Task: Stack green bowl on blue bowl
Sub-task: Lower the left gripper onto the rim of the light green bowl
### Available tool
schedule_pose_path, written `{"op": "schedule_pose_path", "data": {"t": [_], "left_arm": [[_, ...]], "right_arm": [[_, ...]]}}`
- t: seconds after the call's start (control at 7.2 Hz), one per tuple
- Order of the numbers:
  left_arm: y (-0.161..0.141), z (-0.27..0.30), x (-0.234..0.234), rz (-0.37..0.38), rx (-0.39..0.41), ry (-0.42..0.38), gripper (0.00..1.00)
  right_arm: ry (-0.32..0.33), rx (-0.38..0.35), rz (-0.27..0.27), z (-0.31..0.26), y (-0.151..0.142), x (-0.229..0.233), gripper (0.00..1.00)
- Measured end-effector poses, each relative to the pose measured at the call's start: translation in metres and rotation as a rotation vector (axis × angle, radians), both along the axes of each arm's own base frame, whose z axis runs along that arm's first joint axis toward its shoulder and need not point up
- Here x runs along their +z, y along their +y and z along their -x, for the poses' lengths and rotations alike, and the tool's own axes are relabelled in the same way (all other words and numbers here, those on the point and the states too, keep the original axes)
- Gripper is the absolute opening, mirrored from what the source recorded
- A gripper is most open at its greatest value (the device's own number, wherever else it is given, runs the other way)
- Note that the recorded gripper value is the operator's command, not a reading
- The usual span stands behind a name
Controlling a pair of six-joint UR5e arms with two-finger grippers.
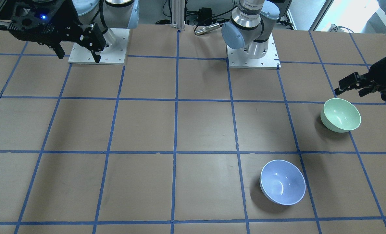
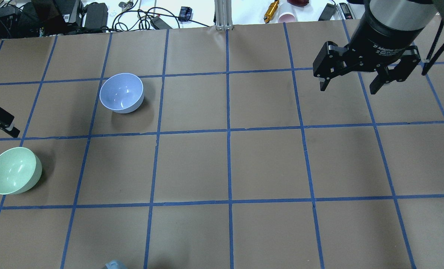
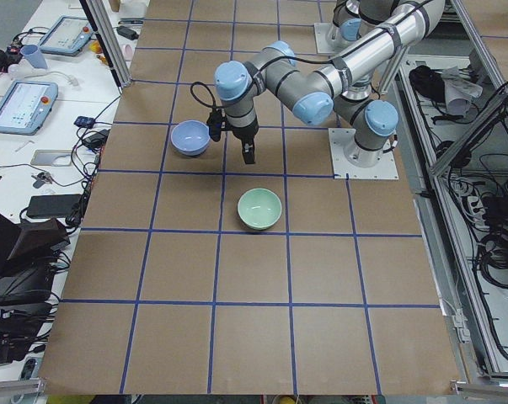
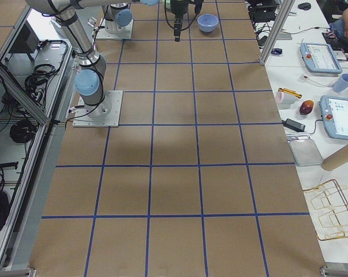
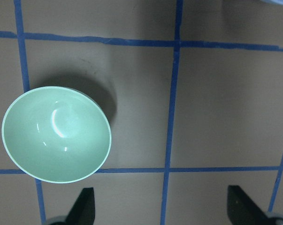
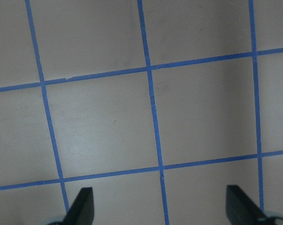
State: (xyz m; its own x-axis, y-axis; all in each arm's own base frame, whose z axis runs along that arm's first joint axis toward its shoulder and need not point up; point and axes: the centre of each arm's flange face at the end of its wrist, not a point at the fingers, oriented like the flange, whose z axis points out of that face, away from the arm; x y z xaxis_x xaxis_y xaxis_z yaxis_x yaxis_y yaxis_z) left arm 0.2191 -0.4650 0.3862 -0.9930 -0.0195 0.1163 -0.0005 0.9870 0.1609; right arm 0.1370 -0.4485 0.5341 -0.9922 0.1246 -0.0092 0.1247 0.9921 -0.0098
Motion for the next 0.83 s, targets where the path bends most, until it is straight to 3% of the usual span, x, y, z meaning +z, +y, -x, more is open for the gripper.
{"op": "schedule_pose_path", "data": {"t": [0.42, 0.83], "left_arm": [[0.022, -0.070, -0.061, 0.053, -0.068, 0.001, 1.00], [0.021, -0.107, -0.105, 0.094, -0.041, -0.037, 1.00]], "right_arm": [[0.000, 0.000, -0.002, 0.000, 0.000, 0.000, 1.00], [0.000, 0.000, -0.001, 0.000, 0.000, 0.000, 1.00]]}}
